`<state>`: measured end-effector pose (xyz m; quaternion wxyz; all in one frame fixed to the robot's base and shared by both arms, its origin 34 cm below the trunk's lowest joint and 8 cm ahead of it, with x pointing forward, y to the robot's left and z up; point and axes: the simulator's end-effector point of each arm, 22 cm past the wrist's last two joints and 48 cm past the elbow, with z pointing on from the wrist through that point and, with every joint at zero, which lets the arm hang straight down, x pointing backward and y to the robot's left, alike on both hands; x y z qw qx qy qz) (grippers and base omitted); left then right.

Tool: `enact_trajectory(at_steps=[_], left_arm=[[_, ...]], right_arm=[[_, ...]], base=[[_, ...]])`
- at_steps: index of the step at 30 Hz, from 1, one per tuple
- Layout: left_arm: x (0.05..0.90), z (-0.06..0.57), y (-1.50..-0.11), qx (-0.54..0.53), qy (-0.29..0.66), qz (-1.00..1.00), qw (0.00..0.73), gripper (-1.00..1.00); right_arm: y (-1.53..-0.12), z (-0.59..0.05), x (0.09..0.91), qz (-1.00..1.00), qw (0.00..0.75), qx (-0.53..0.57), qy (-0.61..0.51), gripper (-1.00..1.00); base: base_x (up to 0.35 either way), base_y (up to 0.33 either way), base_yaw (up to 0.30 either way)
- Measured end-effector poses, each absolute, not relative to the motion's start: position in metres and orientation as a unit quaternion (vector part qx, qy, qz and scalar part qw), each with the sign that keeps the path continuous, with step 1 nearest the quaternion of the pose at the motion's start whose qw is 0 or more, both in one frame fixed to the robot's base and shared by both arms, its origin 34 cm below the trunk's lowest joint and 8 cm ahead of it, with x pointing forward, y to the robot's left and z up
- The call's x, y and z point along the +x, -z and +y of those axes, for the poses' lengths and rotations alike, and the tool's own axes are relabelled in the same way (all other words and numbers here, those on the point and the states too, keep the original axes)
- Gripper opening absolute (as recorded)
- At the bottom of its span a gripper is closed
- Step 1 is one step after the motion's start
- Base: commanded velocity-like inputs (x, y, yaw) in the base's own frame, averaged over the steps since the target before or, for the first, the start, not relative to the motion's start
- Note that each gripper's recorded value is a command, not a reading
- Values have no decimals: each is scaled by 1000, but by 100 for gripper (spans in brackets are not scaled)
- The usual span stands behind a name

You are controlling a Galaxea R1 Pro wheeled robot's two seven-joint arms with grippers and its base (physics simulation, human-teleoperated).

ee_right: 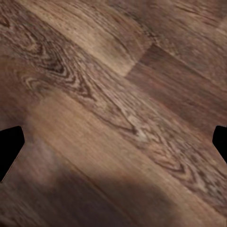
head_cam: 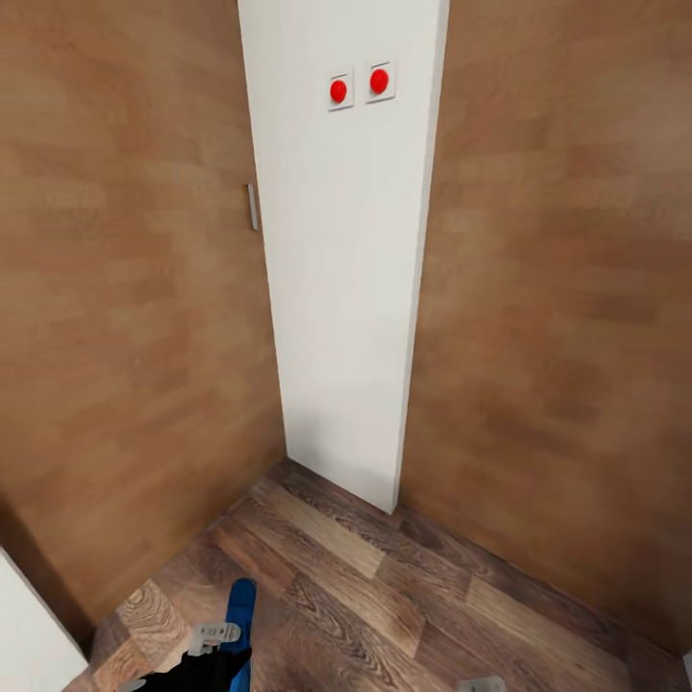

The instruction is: In the bedroom, move the book from the bed onto either nightstand, and place the two sandals side by side next to the bed.

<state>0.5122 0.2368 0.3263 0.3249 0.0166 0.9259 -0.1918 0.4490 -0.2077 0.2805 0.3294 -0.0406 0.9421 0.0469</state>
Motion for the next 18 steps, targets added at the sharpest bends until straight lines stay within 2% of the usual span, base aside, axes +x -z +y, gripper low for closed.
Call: enact_trajectory(at_steps=[18], left_arm=[[512,236,-326,17,192,926,325,-100]], right_arm=[[-278,-206,444,944,324,-40,-47,100]], base=[[0,0,290]])
